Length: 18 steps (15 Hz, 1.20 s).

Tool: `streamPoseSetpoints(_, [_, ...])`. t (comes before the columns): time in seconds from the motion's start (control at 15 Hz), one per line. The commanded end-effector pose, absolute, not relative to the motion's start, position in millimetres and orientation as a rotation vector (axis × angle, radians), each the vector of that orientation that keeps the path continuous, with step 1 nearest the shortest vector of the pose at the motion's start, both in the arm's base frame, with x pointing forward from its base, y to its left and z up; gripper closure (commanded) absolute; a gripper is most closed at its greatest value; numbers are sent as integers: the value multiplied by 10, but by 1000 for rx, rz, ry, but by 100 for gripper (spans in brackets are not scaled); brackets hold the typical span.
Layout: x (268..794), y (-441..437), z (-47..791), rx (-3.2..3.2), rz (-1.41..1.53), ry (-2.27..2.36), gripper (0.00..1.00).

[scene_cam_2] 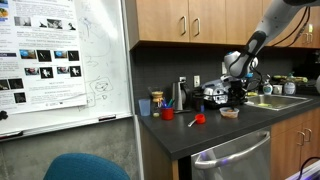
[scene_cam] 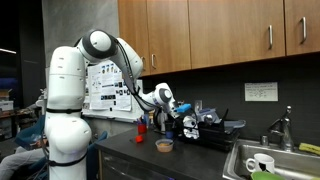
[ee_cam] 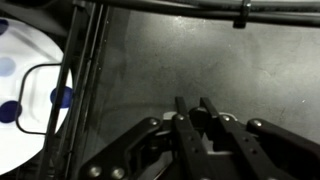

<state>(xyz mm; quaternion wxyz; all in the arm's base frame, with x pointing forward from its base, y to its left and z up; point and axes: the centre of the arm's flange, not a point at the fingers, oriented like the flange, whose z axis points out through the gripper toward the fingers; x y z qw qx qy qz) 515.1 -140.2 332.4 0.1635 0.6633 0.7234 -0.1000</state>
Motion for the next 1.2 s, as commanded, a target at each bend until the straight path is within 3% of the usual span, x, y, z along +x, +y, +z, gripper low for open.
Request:
streamPoseSetpoints(0.0, [5060, -1318, 3388, 1857, -309, 1986, 95])
streamPoseSetpoints(1.13, [4868, -1011, 3438, 1766, -415, 1809, 95])
